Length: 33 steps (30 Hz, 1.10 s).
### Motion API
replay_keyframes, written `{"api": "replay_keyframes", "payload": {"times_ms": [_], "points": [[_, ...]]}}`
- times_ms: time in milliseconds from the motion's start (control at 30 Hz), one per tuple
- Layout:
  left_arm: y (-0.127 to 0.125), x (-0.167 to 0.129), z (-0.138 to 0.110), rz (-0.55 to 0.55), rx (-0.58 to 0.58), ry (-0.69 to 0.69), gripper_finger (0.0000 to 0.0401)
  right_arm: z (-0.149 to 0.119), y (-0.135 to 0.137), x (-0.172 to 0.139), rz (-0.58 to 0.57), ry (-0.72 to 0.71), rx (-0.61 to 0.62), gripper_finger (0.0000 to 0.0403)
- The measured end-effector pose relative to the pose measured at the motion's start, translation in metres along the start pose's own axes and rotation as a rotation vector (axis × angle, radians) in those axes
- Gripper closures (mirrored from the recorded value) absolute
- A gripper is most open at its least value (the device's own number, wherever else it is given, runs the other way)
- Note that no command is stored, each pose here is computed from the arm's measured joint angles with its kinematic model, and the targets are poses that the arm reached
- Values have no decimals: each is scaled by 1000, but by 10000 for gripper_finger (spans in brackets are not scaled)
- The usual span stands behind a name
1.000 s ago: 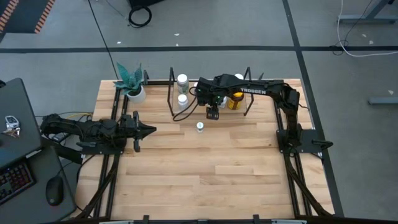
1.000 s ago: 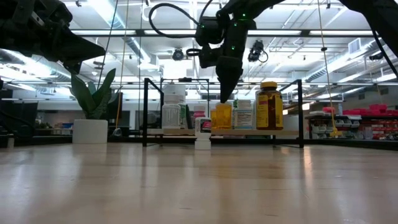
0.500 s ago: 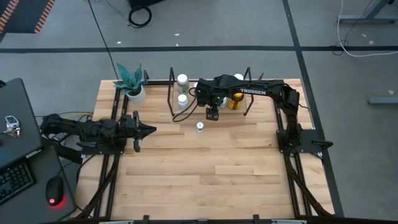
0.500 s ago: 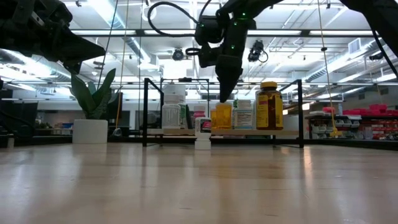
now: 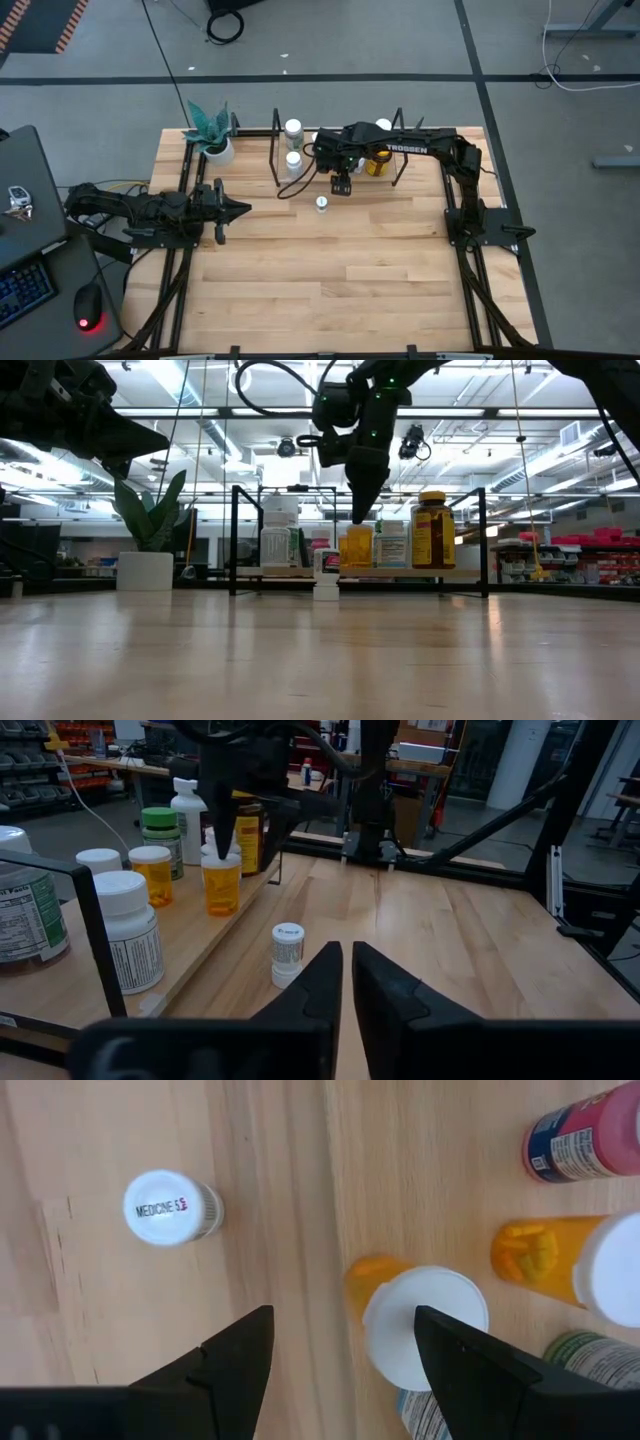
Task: Pick and place medicine bottles onto shelf by color
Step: Close the yellow pill bottle
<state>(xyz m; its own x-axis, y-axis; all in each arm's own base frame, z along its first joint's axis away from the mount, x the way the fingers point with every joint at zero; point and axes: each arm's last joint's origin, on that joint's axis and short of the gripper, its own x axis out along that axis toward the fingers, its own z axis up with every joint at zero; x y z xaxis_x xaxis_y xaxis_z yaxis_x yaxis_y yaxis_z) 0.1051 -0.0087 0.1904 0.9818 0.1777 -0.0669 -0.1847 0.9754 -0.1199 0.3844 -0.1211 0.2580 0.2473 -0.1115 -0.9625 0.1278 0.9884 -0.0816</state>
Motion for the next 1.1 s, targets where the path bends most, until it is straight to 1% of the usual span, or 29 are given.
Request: {"api": "replay_keyframes", "payload": {"times_ms": [300, 400, 667, 933, 1100], "points": [[0, 0, 0, 1, 0, 0, 374, 1, 6, 0, -5, 0, -35, 153], [0, 0, 0, 0, 0, 0, 376, 1, 6, 0, -25, 4, -47, 153], [0, 0, 0, 0, 0, 0, 366, 2, 7, -1, -30, -5, -58, 153], [0, 0, 0, 0, 0, 0, 373, 4, 7, -1, -16, -19, -67, 153], [0, 0, 0, 0, 0, 0, 374, 3, 3, -1, 4, -27, -46, 153]]}}
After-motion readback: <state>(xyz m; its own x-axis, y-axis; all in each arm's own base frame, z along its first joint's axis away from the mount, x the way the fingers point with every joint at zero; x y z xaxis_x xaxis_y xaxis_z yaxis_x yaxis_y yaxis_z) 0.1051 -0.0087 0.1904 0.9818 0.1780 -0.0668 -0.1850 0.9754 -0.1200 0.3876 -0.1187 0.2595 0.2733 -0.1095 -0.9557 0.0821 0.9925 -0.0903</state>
